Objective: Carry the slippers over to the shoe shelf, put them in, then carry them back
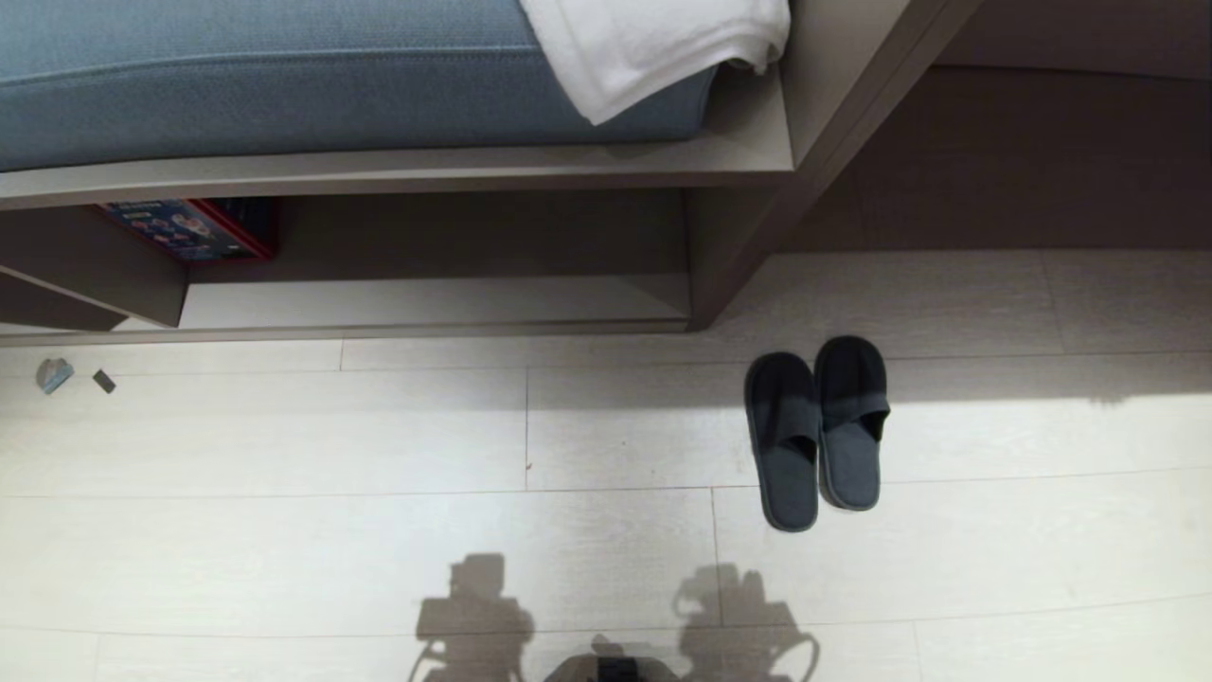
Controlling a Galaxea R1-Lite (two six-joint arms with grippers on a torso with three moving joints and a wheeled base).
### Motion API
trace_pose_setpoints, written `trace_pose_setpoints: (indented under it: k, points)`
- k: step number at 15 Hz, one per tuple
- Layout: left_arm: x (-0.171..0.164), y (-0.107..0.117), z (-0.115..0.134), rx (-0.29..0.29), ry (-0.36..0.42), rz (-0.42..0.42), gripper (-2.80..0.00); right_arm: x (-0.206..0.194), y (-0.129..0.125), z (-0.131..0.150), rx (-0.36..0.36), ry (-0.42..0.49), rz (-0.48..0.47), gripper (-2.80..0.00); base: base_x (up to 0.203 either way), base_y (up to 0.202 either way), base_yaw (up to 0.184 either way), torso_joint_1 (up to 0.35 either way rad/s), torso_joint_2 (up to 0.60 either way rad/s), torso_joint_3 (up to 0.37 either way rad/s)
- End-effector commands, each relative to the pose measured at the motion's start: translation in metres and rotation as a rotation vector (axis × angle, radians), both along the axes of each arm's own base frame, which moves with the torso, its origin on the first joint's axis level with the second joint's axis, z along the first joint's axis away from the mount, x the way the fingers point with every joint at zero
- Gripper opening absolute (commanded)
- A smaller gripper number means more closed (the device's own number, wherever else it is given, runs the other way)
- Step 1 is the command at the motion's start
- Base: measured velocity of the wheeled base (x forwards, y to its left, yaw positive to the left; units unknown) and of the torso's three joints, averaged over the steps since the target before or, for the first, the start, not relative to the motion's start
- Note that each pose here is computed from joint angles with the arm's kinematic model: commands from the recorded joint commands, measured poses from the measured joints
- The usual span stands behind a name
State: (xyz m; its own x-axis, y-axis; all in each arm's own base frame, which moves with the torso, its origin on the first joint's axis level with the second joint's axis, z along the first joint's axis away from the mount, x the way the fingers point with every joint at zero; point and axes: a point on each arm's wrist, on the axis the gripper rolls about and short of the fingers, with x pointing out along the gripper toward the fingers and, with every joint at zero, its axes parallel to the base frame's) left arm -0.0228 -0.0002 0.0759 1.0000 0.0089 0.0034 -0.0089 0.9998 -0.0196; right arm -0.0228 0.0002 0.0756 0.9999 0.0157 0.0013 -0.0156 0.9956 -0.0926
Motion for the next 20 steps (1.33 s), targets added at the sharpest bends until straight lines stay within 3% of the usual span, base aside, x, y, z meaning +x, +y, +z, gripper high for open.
trace_pose_setpoints:
  k: [1, 20]
  points:
    - [0.0001, 0.0, 0.0001, 0.0, 0.0, -0.001, -2.8, 0.0001, 0.0, 0.0001, -0.001, 0.001, 0.001, -2.8, 0.0, 0.0, 0.0, 0.001, 0.0, 0.202]
    - [0.0001, 0.0, 0.0001, -0.002, 0.0, 0.0, -2.8, 0.0001, 0.0, 0.0001, -0.002, 0.001, 0.001, -2.8, 0.0, 0.0, 0.0, 0.001, 0.0, 0.202]
